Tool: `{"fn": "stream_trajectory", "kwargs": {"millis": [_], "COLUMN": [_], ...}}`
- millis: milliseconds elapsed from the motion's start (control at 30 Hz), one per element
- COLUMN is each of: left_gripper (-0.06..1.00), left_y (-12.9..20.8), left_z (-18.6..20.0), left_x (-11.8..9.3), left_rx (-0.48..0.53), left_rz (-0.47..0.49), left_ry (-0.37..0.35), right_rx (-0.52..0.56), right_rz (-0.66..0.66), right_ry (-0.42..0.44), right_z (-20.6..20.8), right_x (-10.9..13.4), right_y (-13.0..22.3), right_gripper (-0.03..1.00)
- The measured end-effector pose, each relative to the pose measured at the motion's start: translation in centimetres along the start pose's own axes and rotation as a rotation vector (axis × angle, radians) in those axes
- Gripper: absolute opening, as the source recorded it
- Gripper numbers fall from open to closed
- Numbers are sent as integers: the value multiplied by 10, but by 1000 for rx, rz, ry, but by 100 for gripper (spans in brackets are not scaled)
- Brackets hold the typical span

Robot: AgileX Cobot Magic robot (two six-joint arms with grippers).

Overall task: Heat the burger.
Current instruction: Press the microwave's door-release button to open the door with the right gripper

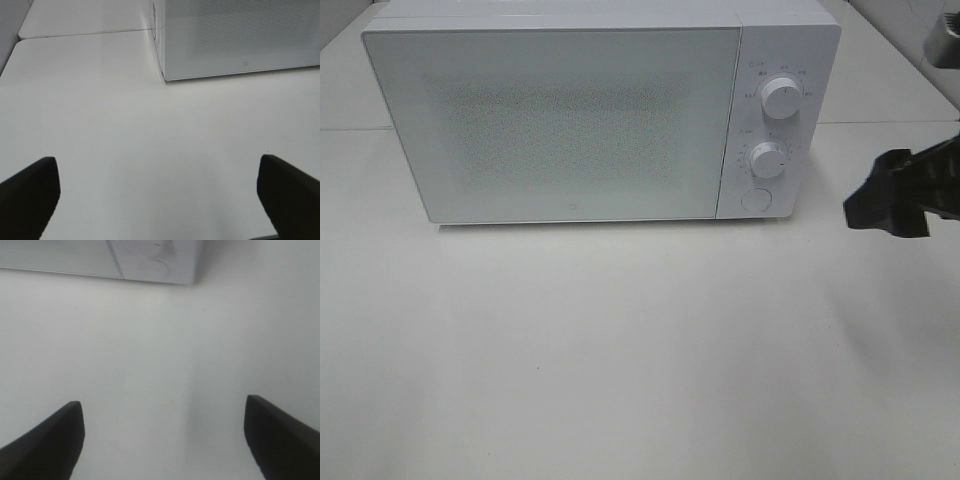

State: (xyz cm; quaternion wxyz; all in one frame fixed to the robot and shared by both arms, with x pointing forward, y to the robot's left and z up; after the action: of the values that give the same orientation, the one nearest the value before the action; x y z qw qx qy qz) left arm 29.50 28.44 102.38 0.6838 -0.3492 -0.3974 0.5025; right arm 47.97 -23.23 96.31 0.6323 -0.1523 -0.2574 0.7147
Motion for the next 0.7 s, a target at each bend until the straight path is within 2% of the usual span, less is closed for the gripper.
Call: {"fn": "stream_trajectory", "kwargs": {"millis": [33, 67, 133, 167, 200, 433, 700], "left_gripper": [100, 100, 100, 100, 100, 100, 100], "left_y": [0, 0, 0, 0, 0, 0, 0], "left_z": [0, 0, 0, 0, 0, 0, 0], "left_x": [0, 0, 0, 0, 0, 0, 0], "left_rx": [0, 0, 0, 0, 0, 0, 0], "left_rz": [0, 0, 0, 0, 0, 0, 0], "left_ry": [0, 0, 0, 0, 0, 0, 0], "right_rx": [46, 46, 134, 134, 187, 222, 185], "right_rz": [-49, -49, -109, -109, -132, -153, -167], "right_ry": [55, 55, 132, 132, 160, 164, 147], "right_z": [1, 1, 5, 5, 8, 23, 65], "right_x": [-19, -19, -45, -45, -55, -54, -43], "right_y": [7, 7, 21, 21, 30, 43, 79], "right_gripper": [84, 84, 84, 84, 84, 78, 74]}}
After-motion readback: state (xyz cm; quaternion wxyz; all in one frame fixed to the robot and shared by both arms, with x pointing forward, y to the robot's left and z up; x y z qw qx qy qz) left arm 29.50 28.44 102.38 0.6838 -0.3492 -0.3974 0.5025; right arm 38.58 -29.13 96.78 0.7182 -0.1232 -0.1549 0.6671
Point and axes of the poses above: a point on each arm's last joint axis where the gripper is mounted, z pointing back along that axis away from the gripper, x along the wrist's bending axis when the last joint is at zero, y = z × x, the point moved 7 cm from there along -z, pointing out along that axis toward the gripper, and after that the axes turned 6 degrees about -z, right-handed, at the moved point
